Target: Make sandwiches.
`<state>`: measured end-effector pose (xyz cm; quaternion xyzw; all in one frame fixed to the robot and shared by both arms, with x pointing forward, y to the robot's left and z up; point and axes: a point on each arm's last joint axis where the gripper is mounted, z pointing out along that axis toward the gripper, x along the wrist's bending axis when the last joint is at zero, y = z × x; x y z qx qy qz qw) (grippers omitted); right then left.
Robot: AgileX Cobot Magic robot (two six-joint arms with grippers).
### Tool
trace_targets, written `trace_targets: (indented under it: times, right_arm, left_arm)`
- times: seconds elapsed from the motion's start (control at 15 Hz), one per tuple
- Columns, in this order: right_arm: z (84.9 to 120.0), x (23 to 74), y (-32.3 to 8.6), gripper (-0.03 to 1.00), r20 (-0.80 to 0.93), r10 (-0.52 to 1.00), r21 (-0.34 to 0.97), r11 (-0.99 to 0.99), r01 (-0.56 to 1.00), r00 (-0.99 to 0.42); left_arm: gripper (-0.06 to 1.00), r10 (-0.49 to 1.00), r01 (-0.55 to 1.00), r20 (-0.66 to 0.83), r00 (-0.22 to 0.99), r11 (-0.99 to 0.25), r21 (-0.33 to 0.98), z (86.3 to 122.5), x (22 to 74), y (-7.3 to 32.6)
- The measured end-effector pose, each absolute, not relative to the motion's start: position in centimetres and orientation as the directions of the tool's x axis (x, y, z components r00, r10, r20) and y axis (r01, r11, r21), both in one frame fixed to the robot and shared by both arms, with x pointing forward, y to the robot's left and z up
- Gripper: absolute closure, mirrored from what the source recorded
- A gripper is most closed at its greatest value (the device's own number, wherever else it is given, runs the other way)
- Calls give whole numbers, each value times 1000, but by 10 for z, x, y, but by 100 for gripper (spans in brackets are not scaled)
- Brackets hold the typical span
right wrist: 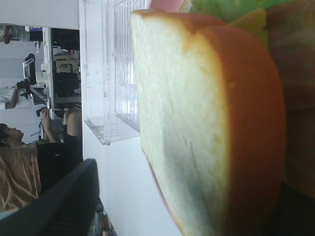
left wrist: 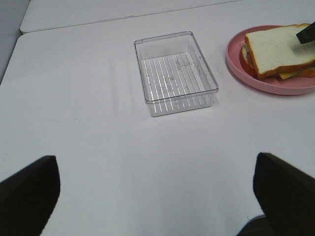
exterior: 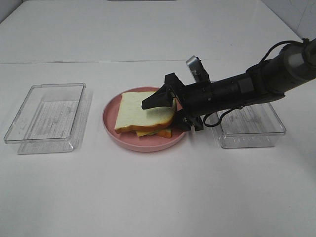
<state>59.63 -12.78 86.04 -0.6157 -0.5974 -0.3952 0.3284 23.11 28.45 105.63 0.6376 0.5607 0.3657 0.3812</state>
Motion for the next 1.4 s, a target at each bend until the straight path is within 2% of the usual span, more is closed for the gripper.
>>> trace_targets:
  times: [0.33, 0.4, 0.87, 1.13, 1.4]
  right_arm:
    - [875, 596, -129, 26, 862, 504, 98, -60, 993, -55]
    - [885, 596, -133, 26, 820, 566, 135, -48, 990, -84]
    - [919, 605, -142, 26, 660, 733, 178, 65, 982, -168]
    - [939, 620, -149, 26, 534, 819, 186, 129, 974, -211]
    - [969, 632, -164, 26, 322, 918, 104, 209, 972, -232]
  left_arm:
    - [-5, 994, 436, 39, 104, -81, 896, 1056, 231, 284]
    - [-5, 994, 436, 39, 104, -81, 896, 1056, 231, 284]
    - [-5, 994, 436, 39, 104, -81, 896, 1056, 231, 284]
    - [-5, 994, 436, 39, 104, -81, 896, 1056, 231, 284]
    - [-5, 994, 436, 39, 104, -81, 896, 1056, 231, 284]
